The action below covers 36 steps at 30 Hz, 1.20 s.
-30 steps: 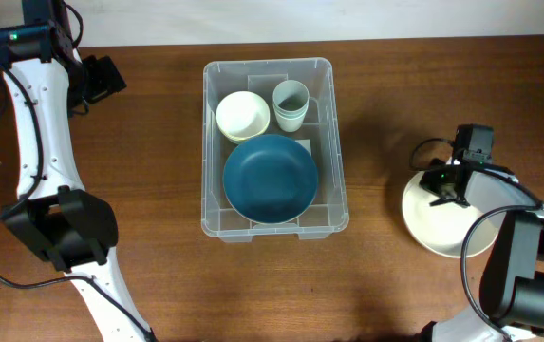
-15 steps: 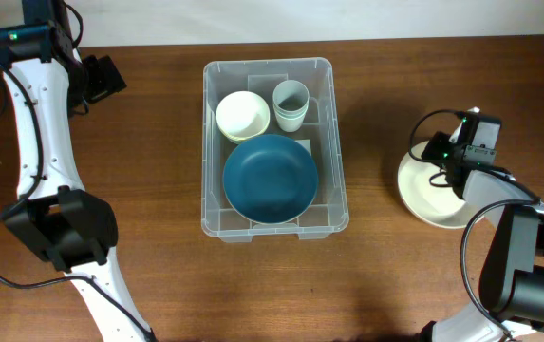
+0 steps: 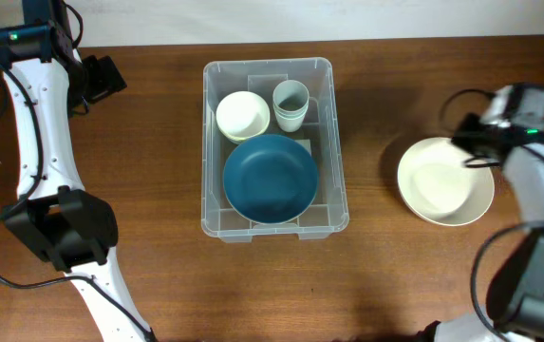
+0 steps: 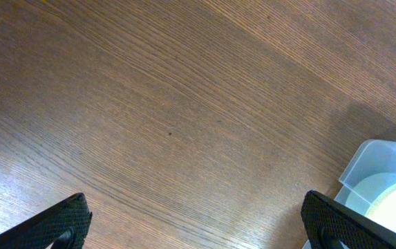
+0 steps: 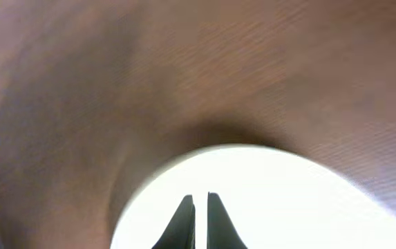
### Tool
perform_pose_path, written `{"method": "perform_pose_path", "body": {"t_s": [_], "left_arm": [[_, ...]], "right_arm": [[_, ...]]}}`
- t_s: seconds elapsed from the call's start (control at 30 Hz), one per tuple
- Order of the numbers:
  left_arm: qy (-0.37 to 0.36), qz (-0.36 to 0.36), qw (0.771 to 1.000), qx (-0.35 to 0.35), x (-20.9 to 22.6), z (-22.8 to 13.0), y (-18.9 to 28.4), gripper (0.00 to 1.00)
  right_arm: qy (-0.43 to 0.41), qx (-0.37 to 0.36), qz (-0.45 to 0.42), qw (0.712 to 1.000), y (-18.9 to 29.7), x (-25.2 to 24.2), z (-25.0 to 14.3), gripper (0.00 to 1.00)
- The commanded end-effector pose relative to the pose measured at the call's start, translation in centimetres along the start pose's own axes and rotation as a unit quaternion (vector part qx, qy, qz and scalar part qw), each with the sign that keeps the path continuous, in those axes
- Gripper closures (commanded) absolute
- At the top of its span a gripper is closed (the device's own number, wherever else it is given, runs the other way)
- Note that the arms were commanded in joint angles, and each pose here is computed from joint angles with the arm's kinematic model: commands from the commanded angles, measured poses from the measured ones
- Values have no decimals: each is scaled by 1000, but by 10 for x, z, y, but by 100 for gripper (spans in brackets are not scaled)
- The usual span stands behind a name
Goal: Pack container
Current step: 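Move the right gripper to the remaining cream bowl's right rim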
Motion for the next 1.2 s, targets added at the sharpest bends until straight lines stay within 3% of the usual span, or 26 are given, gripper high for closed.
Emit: {"method": "perform_pose_path", "body": {"t_s": [0.0, 0.17, 0.37, 0.57, 0.87, 1.07, 1.17], "left_arm": [[-3, 4, 1000, -8, 2, 3, 3, 1], [-3, 4, 1000, -8, 2, 3, 3, 1], [-3, 4, 1000, -8, 2, 3, 3, 1], [-3, 4, 1000, -8, 2, 3, 3, 1], [-3, 4, 1000, -8, 2, 3, 3, 1], [-3, 4, 1000, -8, 2, 3, 3, 1], [-3, 4, 1000, -8, 2, 3, 3, 1]], "right_arm": [[-33, -35, -15, 999, 45, -29, 29, 78], [-76, 8, -37, 996, 44, -74, 9, 45], [-59, 51, -29, 996, 23, -89, -30, 28], [-26, 61, -33, 997, 1, -98, -59, 28], [-17, 40, -43, 998, -14, -107, -71, 30], [-8, 9, -41, 999, -26, -111, -75, 39], [-7, 6, -40, 999, -27, -111, -75, 53]]}}
Point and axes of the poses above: each gripper's point midway between its finger pads, its own y axis back along the fingers, its own x axis along the line the jaws close on, z = x × y, the point moved 2 cm from there along y, back along the fingers, and after that the axes turned 3 degrees about -y, right-handed, at the moved point
